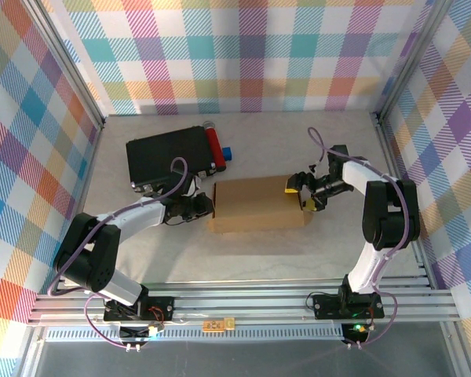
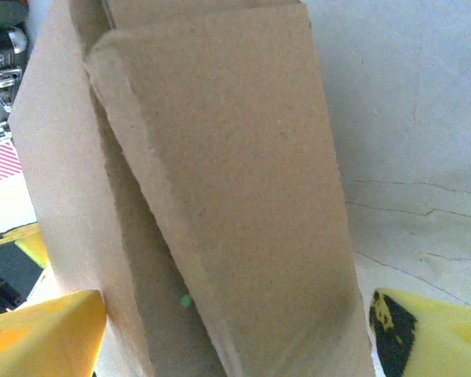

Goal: Fold the paper box

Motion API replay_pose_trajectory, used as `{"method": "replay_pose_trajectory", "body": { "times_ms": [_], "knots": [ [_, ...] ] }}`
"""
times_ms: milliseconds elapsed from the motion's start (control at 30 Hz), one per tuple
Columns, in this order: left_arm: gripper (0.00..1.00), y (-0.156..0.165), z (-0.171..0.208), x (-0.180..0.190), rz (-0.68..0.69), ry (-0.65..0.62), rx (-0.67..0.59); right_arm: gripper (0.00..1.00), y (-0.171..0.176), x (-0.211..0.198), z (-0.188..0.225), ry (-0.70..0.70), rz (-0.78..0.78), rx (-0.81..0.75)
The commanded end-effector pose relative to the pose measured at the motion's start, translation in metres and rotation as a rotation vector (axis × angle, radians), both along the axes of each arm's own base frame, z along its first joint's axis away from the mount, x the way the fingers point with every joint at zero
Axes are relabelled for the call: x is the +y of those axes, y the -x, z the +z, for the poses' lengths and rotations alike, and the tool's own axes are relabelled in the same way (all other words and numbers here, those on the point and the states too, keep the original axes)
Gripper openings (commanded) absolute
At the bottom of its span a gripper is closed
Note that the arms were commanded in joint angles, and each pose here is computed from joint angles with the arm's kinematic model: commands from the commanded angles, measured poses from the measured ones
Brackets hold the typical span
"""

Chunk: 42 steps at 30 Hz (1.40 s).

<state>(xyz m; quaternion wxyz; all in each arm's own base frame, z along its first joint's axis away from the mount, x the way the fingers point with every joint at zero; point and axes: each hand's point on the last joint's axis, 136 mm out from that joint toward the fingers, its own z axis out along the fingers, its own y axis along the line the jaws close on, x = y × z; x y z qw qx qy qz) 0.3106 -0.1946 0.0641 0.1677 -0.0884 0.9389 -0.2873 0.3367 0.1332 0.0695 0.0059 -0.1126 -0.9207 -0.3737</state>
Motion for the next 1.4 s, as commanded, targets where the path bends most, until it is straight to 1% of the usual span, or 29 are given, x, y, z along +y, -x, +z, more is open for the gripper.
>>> {"method": "replay_pose_trajectory", "body": {
  "times_ms": [0,100,167,233,300,433,567,633,667,733,833,900,933,1000,1100,1133,1167,1267,1367],
  "knots": [
    [0.15,0.022,-0.036,0.023,0.006,-0.100,0.112,0.94,-0.002,-0.004,0.013,0.001,0.009,-0.029],
    [0.15,0.022,-0.038,0.024,-0.002,-0.104,0.119,0.95,-0.001,-0.004,0.011,-0.020,0.002,-0.024],
    [0.15,0.022,-0.038,0.024,-0.002,-0.102,0.122,0.97,0.001,0.004,0.012,-0.085,0.006,-0.017],
    [0.15,0.022,-0.039,0.024,-0.003,-0.100,0.123,0.97,0.004,0.014,0.013,-0.156,0.010,-0.004],
    [0.15,0.021,-0.039,0.024,-0.004,-0.097,0.124,0.96,0.008,0.020,0.010,-0.193,0.008,0.006],
    [0.15,0.019,-0.039,0.022,-0.005,-0.092,0.124,0.88,0.005,0.028,0.017,-0.281,-0.021,0.010],
    [0.15,0.016,-0.035,0.021,0.002,-0.078,0.115,0.74,0.002,0.035,0.029,-0.315,-0.047,0.015],
    [0.21,0.011,-0.025,0.019,0.019,-0.056,0.093,0.66,0.001,0.035,0.036,-0.319,-0.062,0.011],
    [0.26,0.007,-0.014,0.018,0.037,-0.041,0.074,0.60,0.001,0.034,0.039,-0.313,-0.074,0.019],
    [0.38,-0.003,0.014,0.019,0.089,-0.007,0.023,0.53,0.001,0.033,0.042,-0.305,-0.090,0.054],
    [0.61,-0.020,0.064,0.031,0.241,0.100,-0.067,0.44,-0.001,0.034,0.053,-0.320,-0.101,0.106],
    [0.79,-0.027,0.089,0.043,0.356,0.202,-0.094,0.44,-0.002,0.036,0.064,-0.344,-0.110,0.141],
    [0.83,-0.028,0.093,0.045,0.392,0.235,-0.086,0.44,-0.002,0.036,0.068,-0.350,-0.115,0.158],
    [0.88,-0.028,0.091,0.047,0.448,0.297,-0.015,0.43,-0.002,0.038,0.077,-0.375,-0.126,0.203],
    [0.90,-0.024,0.079,0.030,0.433,0.394,0.106,0.43,-0.003,0.041,0.089,-0.405,-0.132,0.238],
    [0.90,-0.024,0.077,0.027,0.432,0.421,0.119,0.43,-0.003,0.041,0.093,-0.412,-0.135,0.244],
    [0.90,-0.026,0.077,0.025,0.437,0.449,0.115,0.43,-0.003,0.041,0.097,-0.415,-0.137,0.253],
    [0.93,-0.035,0.085,0.026,0.442,0.477,0.045,0.43,-0.003,0.042,0.105,-0.424,-0.135,0.267],
    [0.94,-0.042,0.088,0.019,0.418,0.517,0.027,0.42,-0.001,0.042,0.106,-0.418,-0.136,0.284]
  ]
}}
